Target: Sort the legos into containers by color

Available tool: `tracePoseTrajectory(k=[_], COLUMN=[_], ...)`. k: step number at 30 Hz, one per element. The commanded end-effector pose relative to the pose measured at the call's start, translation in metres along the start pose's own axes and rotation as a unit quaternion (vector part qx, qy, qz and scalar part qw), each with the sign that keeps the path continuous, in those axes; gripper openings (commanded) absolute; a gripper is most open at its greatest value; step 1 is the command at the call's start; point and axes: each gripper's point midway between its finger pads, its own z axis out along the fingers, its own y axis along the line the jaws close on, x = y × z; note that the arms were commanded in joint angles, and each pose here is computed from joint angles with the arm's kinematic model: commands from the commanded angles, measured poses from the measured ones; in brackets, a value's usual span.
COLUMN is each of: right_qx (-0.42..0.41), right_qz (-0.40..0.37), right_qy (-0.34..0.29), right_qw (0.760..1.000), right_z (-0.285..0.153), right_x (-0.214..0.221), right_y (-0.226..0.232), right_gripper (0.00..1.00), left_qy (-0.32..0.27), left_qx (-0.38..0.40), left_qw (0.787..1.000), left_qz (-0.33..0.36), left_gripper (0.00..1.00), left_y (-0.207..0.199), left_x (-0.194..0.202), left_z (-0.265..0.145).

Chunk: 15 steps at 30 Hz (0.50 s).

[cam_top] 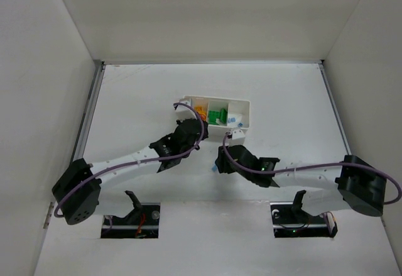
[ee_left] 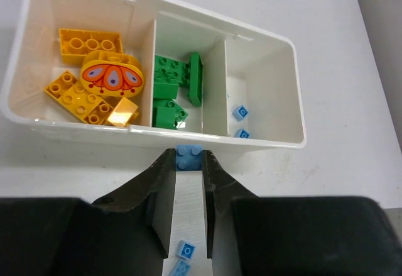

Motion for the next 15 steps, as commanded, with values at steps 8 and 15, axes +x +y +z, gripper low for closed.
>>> tracePoseTrajectory(k=[8,15], right_qx=[0.048,0.065], right_qz=[-0.005,0.017], right_qy=[0.055,0.051], right_qw=[0.997,0.996], right_z=[0.026,0.036], right_x=[0.012,0.006], right_y=[0.008,0.006], right_gripper=[0.42,0.43], left_qy=[0.016,0.021], left_qx=[-0.006,-0.013], left_qw=[0.999,0.998], left_qz=[-0.034,-0.051], left_gripper=[0.13,0.13], left_y=[0.041,0.062], left_x=[0.013,0.014], left_z=[-0.015,-0.016])
